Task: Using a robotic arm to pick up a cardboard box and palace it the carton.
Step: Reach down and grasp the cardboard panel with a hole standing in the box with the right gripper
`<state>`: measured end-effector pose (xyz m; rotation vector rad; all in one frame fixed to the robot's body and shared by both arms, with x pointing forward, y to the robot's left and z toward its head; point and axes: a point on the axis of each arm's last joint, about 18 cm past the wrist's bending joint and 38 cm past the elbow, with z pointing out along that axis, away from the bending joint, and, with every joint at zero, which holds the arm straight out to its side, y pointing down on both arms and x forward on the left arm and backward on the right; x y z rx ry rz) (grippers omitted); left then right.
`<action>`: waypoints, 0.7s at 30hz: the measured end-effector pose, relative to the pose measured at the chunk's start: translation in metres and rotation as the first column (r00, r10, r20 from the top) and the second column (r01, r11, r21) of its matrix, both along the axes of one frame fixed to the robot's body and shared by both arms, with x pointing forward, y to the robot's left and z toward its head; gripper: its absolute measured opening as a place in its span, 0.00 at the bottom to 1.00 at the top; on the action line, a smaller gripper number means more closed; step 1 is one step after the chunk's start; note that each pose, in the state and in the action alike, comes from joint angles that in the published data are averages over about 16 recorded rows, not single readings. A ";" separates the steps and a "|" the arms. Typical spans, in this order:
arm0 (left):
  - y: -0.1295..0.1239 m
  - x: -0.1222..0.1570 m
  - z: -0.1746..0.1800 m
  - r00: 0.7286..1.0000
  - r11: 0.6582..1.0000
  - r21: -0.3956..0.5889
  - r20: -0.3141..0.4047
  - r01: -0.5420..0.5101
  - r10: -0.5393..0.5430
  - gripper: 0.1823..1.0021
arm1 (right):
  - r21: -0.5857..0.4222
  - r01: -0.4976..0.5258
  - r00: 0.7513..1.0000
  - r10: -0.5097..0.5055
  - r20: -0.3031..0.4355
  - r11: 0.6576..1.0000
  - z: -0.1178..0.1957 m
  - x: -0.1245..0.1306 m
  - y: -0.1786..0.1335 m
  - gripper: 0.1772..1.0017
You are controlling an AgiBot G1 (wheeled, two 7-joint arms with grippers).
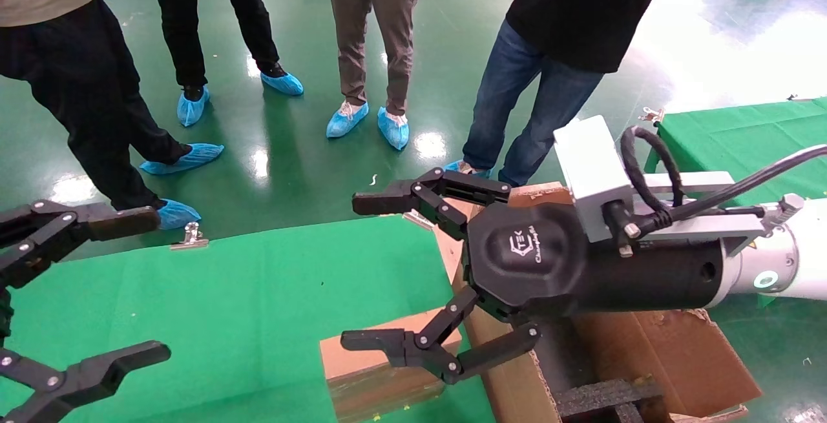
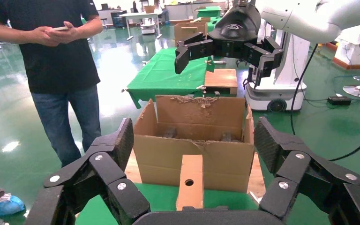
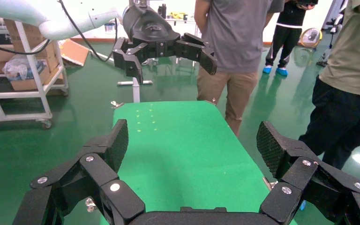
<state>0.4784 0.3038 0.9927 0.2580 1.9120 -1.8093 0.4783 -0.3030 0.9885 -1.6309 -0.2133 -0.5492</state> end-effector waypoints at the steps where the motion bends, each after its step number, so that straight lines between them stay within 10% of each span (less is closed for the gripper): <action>1: 0.000 0.000 0.000 1.000 1.000 0.000 0.000 0.000 0.000 0.93 | -0.008 0.003 1.000 -0.003 -0.004 1.000 -0.001 0.001 0.000 1.00; 21: 0.000 0.000 0.000 1.000 1.000 0.000 0.000 0.000 0.000 0.49 | -0.399 0.075 0.993 -0.104 -0.052 0.914 -0.056 0.055 0.009 1.00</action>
